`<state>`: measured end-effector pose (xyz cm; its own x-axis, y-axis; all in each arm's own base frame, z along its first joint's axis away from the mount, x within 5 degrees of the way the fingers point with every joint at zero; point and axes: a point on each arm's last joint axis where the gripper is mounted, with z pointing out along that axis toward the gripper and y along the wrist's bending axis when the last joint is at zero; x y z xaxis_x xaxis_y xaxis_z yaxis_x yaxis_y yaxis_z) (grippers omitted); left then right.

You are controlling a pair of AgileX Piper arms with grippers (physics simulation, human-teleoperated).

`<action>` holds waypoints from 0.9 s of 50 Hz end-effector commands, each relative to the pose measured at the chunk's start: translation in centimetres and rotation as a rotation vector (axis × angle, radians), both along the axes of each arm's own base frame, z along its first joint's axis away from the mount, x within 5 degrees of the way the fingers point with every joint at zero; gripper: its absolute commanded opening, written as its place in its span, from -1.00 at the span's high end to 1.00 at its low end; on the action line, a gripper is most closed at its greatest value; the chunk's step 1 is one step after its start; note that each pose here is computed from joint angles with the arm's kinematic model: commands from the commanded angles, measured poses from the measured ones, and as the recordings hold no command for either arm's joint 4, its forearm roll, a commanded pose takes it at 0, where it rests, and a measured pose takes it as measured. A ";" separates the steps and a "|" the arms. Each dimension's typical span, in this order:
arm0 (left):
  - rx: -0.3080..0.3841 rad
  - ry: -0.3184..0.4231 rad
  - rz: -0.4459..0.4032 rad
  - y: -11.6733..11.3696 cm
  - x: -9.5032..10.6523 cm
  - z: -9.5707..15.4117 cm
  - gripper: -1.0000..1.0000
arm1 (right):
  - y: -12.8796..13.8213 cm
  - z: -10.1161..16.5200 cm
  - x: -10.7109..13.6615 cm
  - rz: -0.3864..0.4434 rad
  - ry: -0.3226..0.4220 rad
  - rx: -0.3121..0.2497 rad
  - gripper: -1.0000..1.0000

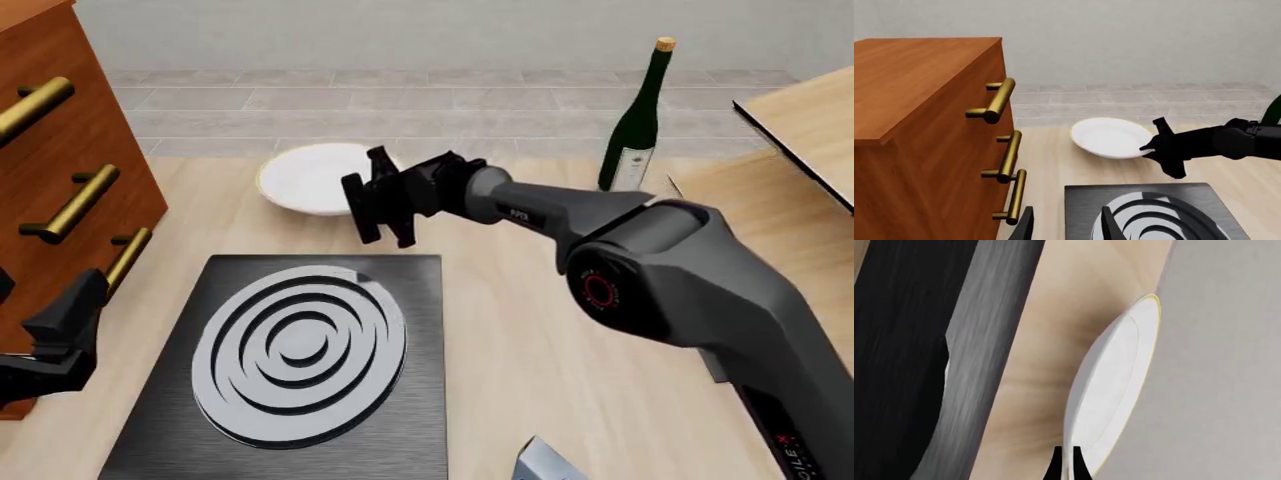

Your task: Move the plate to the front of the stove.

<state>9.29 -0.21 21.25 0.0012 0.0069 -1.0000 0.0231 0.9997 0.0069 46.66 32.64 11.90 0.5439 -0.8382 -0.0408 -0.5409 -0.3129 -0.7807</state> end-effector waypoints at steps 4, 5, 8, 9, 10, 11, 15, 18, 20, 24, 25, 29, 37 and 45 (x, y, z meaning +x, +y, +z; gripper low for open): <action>0.000 0.000 0.000 0.0 0.0 0.0 -1.00 | 0.2 -0.6 0.0 -0.012 0.027 0.006 1.00; 0.000 0.000 0.000 0.0 0.0 0.0 -1.00 | 0.1 -0.7 0.1 -0.014 0.031 0.003 1.00; 0.000 0.000 0.000 0.0 0.0 0.0 -1.00 | -0.1 -0.6 0.1 -0.017 0.036 0.000 1.00; 0.000 0.000 0.000 0.0 0.0 0.0 -1.00 | -0.1 -0.7 0.1 -0.017 0.037 -0.001 1.00; 0.000 0.000 0.000 0.0 0.0 0.0 -1.00 | 0.0 -0.7 0.0 -0.018 0.041 0.000 1.00; 0.000 0.000 0.000 0.0 0.0 0.0 -1.00 | 0.0 -0.7 0.0 -0.019 0.047 -0.001 1.00; 0.000 0.000 0.000 0.0 0.0 0.0 -1.00 | 0.0 -0.8 0.0 -0.020 0.054 -0.005 1.00; 0.000 0.000 0.000 0.0 0.0 0.0 -1.00 | 0.0 -0.7 0.0 -0.022 0.054 -0.004 1.00; 0.000 0.000 0.000 0.0 0.0 0.0 -1.00 | -0.1 -0.7 0.1 -0.022 0.053 -0.004 1.00; 0.000 0.000 0.000 0.0 0.0 0.0 -1.00 | -0.3 -0.6 0.1 -0.025 0.056 -0.007 1.00; 0.000 0.000 0.000 0.0 0.0 0.0 -1.00 | -0.3 -0.6 0.1 -0.025 0.057 -0.007 1.00; 0.000 0.000 0.000 0.0 0.0 0.0 -1.00 | -0.3 -0.7 0.0 -0.026 0.064 -0.010 1.00; 0.000 0.000 0.000 0.0 0.0 0.0 -1.00 | -0.3 -1.7 -0.2 -0.032 0.105 -0.030 1.00; 0.000 0.000 0.000 0.0 0.0 0.0 -1.00 | -0.1 -1.6 -0.2 -0.039 0.119 -0.025 -1.00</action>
